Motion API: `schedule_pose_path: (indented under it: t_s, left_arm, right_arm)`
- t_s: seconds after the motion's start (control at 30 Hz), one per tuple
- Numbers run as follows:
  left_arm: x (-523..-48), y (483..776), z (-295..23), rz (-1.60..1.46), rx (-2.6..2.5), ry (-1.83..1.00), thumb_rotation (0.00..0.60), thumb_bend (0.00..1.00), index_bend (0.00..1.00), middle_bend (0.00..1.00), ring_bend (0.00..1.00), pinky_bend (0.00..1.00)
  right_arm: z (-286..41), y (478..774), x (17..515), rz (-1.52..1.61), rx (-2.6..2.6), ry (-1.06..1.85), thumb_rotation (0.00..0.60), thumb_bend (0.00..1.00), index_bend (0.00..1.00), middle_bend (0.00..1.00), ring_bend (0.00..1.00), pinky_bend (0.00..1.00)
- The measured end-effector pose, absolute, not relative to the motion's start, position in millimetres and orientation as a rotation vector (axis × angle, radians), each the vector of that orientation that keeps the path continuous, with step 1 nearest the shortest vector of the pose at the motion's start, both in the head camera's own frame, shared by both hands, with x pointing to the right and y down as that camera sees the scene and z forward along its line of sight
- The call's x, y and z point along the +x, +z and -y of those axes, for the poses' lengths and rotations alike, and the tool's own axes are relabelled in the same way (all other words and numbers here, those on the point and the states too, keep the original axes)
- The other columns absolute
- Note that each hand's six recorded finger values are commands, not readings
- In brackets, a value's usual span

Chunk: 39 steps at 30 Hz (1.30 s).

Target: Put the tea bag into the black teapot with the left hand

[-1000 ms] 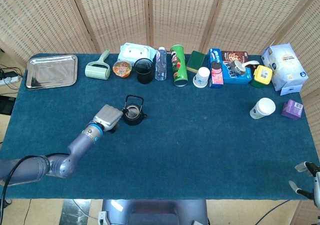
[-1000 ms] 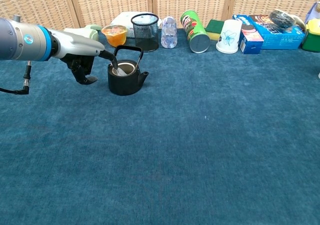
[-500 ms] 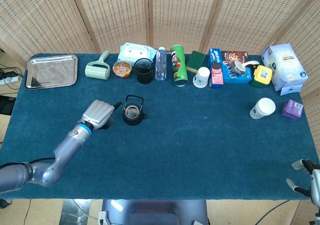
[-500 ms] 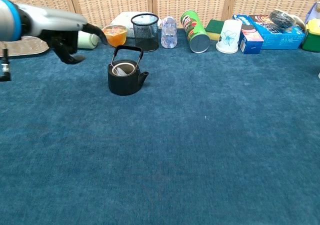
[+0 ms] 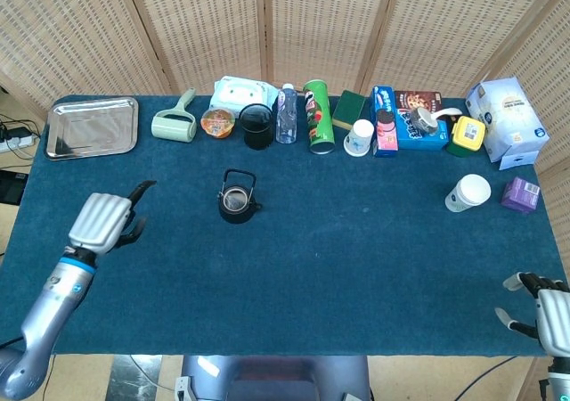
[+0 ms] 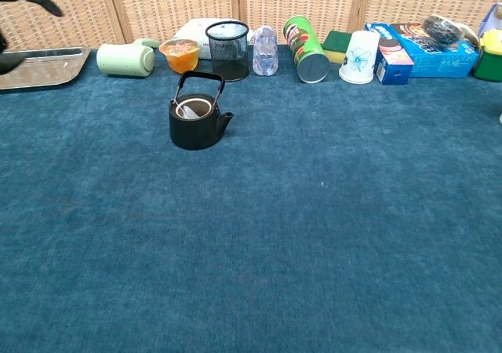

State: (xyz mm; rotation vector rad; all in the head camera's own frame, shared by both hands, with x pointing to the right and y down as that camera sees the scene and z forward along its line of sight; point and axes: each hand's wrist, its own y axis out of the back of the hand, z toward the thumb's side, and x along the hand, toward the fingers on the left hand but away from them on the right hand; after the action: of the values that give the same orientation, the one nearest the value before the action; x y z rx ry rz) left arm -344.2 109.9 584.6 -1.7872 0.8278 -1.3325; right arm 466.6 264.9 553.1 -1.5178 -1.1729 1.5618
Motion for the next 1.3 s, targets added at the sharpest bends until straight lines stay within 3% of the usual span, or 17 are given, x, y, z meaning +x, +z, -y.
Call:
schedule_pose_path:
  t_s: [0.23, 0.37, 0.77, 0.97, 1.3]
  left_arm:
    - [-395.9, 565.8, -146.0, -1.0, -1.699, -1.368, 0.6, 0.46, 0.14, 0.6, 0.57, 0.63]
    - [-419.3, 555.2, -168.1, -1.088, -1.644, -1.368, 0.6, 0.35, 0.14, 0.52, 0.5, 0.56]
    - [-475.4, 532.9, -229.3, -1.275, -1.53, -1.457, 0.6, 0.29, 0.14, 0.48, 0.37, 0.45]
    - [-483.0, 522.2, -240.1, -1.303, -1.503, -1.455, 0.6, 0.29, 0.15, 0.48, 0.37, 0.45]
    - [-472.8, 528.6, -243.7, -1.287, -1.536, -1.46, 0.6, 0.29, 0.16, 0.47, 0.37, 0.45]
  right_arm:
    - [-257.9, 552.2, 458.4, 1.147, -1.525, 1.537, 0.6, 0.21, 0.44, 0.47, 0.43, 0.35]
    - [-255.2, 550.8, 454.1, 1.137, -1.526, 1.524, 0.6, 0.21, 0.44, 0.46, 0.41, 0.33]
    - [-256.9, 542.6, 447.5, 1.124, -1.509, 1.497, 0.6, 0.21, 0.42, 0.44, 0.39, 0.31]
    - [-257.6, 541.8, 441.9, 1.118, -1.525, 1.474, 0.6, 0.21, 0.42, 0.44, 0.39, 0.31]
    - [-262.5, 545.9, 446.8, 1.127, -1.54, 1.491, 0.6, 0.21, 0.42, 0.44, 0.39, 0.31]
